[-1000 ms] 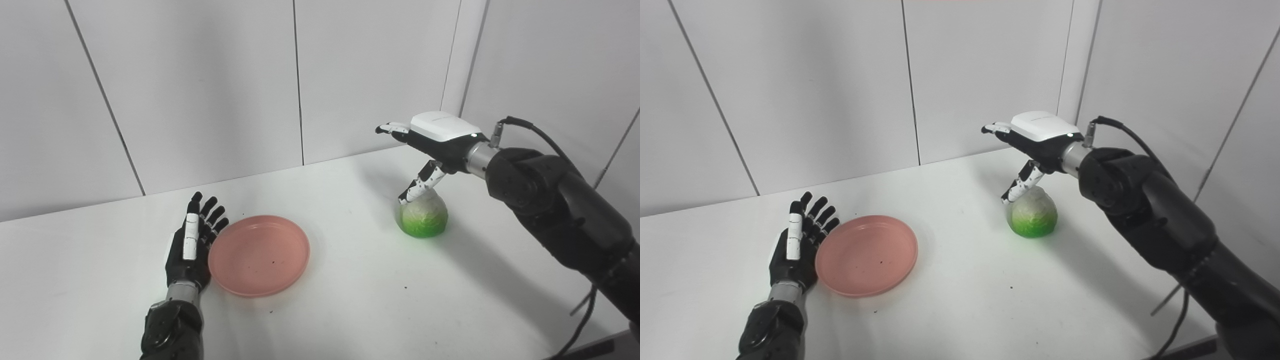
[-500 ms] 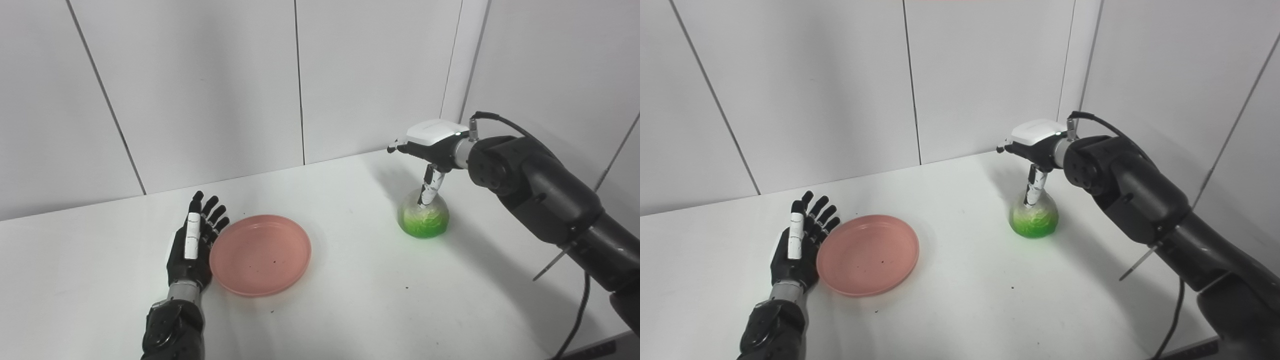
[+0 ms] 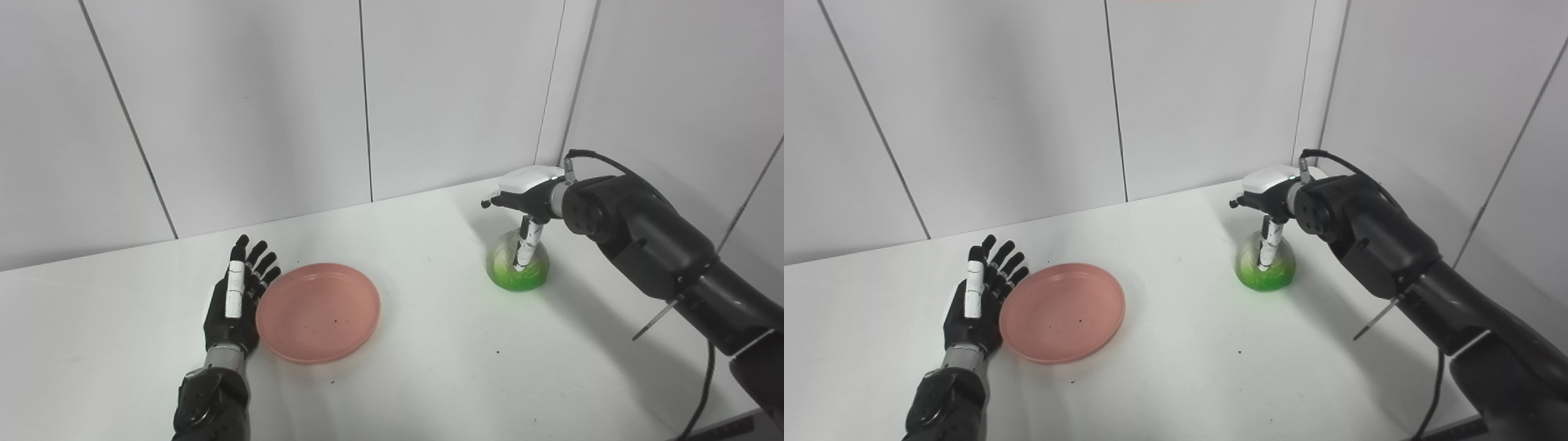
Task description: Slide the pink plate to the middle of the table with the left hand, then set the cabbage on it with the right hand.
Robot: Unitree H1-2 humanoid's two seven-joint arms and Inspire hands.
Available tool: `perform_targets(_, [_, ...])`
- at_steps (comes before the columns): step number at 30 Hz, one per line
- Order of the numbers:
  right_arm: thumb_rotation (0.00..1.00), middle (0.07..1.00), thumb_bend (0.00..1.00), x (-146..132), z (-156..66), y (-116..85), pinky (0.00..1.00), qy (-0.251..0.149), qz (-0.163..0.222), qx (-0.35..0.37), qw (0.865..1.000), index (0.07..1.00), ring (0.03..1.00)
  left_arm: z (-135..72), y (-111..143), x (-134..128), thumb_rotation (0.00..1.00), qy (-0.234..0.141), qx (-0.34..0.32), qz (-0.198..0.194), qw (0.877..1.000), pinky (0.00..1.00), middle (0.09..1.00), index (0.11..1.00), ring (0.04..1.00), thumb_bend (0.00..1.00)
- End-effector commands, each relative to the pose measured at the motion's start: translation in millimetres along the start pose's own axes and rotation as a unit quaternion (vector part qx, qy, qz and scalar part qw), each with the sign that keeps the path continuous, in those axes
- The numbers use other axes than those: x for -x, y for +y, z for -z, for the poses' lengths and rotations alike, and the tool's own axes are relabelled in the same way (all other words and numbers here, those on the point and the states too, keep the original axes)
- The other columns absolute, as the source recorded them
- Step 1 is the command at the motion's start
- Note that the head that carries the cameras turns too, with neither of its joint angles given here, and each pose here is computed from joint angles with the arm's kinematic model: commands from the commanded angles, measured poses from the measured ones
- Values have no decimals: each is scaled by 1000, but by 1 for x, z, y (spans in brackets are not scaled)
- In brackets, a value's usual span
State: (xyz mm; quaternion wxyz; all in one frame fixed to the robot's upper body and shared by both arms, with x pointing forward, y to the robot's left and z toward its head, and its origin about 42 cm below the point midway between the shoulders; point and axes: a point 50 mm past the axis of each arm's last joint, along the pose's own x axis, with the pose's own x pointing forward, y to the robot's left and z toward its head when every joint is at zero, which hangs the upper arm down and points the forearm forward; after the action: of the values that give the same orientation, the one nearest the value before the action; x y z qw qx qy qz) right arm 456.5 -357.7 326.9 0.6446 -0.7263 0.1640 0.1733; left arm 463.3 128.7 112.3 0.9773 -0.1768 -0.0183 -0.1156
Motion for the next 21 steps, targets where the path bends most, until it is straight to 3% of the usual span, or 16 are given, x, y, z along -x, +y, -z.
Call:
perform_targets(1, [232, 946, 1000, 10, 6, -33, 753, 6, 34, -3, 999, 914, 901, 27, 4, 20, 794, 32, 5, -10, 999, 881, 933, 964, 899, 974])
perform_targets(6, [223, 949, 1000, 0, 10, -27, 715, 8, 17, -12, 1000, 917, 897, 27, 3, 20, 791, 34, 9, -11, 999, 880, 940, 970, 901, 976])
perform_targets(12, [234, 970, 1000, -6, 12, -22, 738, 5, 2, -25, 1000, 918, 921, 26, 3, 20, 799, 35, 4, -8, 999, 884, 945, 972, 908, 966])
perform_targets(16, [215, 942, 1000, -10, 12, -18, 659, 16, -15, -22, 1000, 898, 878, 26, 2, 20, 802, 36, 5, -8, 999, 877, 942, 974, 902, 958])
perform_targets(21, [175, 929, 1000, -12, 9, -12, 653, 21, -17, -29, 999, 884, 873, 26, 0, 20, 805, 35, 6, -4, 999, 885, 950, 978, 909, 954])
